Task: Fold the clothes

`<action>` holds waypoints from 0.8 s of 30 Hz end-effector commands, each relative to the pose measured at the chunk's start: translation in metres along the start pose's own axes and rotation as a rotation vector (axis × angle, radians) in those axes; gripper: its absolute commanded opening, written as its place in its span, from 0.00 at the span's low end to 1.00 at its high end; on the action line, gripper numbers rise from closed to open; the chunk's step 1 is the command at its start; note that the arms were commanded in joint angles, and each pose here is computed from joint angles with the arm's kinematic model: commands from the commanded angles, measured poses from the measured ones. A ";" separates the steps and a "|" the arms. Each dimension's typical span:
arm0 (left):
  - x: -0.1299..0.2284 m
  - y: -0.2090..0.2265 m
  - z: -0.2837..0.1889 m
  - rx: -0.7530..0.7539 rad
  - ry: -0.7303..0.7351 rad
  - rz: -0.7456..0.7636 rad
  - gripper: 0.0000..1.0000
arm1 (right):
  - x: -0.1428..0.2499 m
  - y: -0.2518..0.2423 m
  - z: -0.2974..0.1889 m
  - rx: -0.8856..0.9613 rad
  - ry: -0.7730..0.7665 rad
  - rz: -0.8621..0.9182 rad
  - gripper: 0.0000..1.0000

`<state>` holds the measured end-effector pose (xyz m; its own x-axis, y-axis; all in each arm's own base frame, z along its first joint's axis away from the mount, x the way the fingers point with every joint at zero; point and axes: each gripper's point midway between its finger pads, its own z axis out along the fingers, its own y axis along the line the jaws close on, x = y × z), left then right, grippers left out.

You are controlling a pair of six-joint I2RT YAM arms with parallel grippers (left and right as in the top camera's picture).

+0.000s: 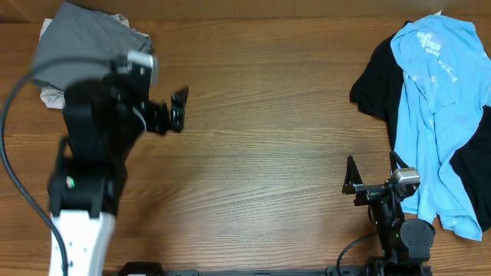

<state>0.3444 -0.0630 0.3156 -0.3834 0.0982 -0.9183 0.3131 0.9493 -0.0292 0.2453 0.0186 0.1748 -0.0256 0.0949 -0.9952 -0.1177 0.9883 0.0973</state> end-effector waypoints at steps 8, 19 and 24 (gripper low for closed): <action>0.105 -0.014 -0.021 -0.021 -0.194 0.049 1.00 | 0.002 -0.002 0.000 0.007 -0.003 -0.003 1.00; 0.141 -0.009 -0.040 -0.080 -0.319 0.067 1.00 | 0.002 -0.002 0.000 0.007 -0.003 -0.003 1.00; 0.157 -0.002 -0.041 -0.107 -0.348 0.037 1.00 | 0.002 -0.002 0.000 0.007 -0.003 -0.003 1.00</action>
<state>0.2500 -0.0411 0.1987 -0.0514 0.0725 -0.9960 0.2375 0.9696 0.0583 0.2453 0.0186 0.1746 -0.0264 0.0953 -0.9951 -0.1177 0.9882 0.0978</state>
